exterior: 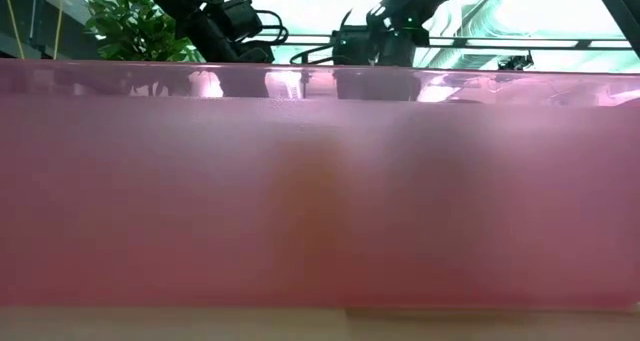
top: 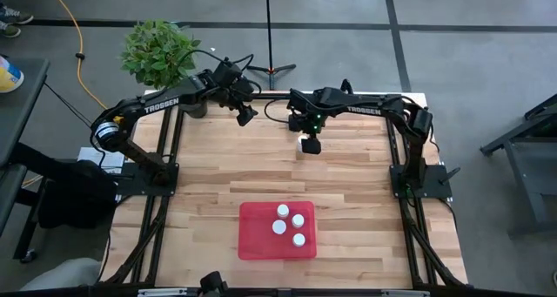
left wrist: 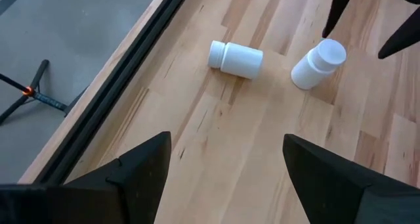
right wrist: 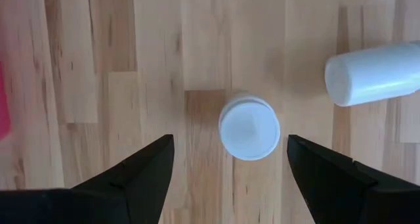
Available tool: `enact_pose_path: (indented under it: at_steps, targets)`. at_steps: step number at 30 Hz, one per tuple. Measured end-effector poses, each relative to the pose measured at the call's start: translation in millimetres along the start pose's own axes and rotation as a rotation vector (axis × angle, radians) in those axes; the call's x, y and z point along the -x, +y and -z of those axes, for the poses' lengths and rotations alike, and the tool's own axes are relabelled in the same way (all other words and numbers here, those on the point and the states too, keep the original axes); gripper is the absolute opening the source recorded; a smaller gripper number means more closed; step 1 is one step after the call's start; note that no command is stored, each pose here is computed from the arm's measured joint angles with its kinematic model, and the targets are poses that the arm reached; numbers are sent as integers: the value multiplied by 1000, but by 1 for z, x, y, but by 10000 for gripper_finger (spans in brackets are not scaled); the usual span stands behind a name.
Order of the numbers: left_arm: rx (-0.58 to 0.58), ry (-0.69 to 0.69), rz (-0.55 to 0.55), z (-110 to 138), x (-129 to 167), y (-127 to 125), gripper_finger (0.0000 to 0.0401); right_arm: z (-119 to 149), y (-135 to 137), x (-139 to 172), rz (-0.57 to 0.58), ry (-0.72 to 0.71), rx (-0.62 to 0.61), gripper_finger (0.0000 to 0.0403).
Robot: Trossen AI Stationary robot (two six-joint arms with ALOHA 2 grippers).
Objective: Pick and place pill bottles into a basket
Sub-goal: Put the white medicine bottle into the red bin
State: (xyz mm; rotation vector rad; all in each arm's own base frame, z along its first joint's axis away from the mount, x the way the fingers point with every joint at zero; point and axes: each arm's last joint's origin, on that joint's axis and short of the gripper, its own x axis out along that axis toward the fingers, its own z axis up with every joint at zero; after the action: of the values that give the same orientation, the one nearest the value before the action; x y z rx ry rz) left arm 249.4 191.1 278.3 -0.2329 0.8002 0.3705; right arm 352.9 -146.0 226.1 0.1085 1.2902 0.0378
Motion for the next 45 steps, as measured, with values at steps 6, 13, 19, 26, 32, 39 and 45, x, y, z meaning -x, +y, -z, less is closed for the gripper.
enact_pose_path:
  at_steps: [6,13,19,26,32,39,45]
  targets:
    - [22,15,2,1,0,0,326,-1,-2,0,20,-9,-1,287]
    - [23,16,3,2,0,0,326,-3,-6,-3,9,-34,-6,287]
    - [23,16,3,2,0,0,326,-2,-8,-17,-24,7,-17,287]
    - [25,25,4,8,-6,0,326,-1,-9,-24,-42,28,-19,287]
    - [28,36,6,15,-10,0,326,-2,-9,-24,-55,11,-15,287]
    - [28,35,6,15,-11,0,326,-3,-10,-26,-54,8,-15,287]
    - [28,35,6,15,-11,0,326,-2,-13,-41,-68,39,-20,287]
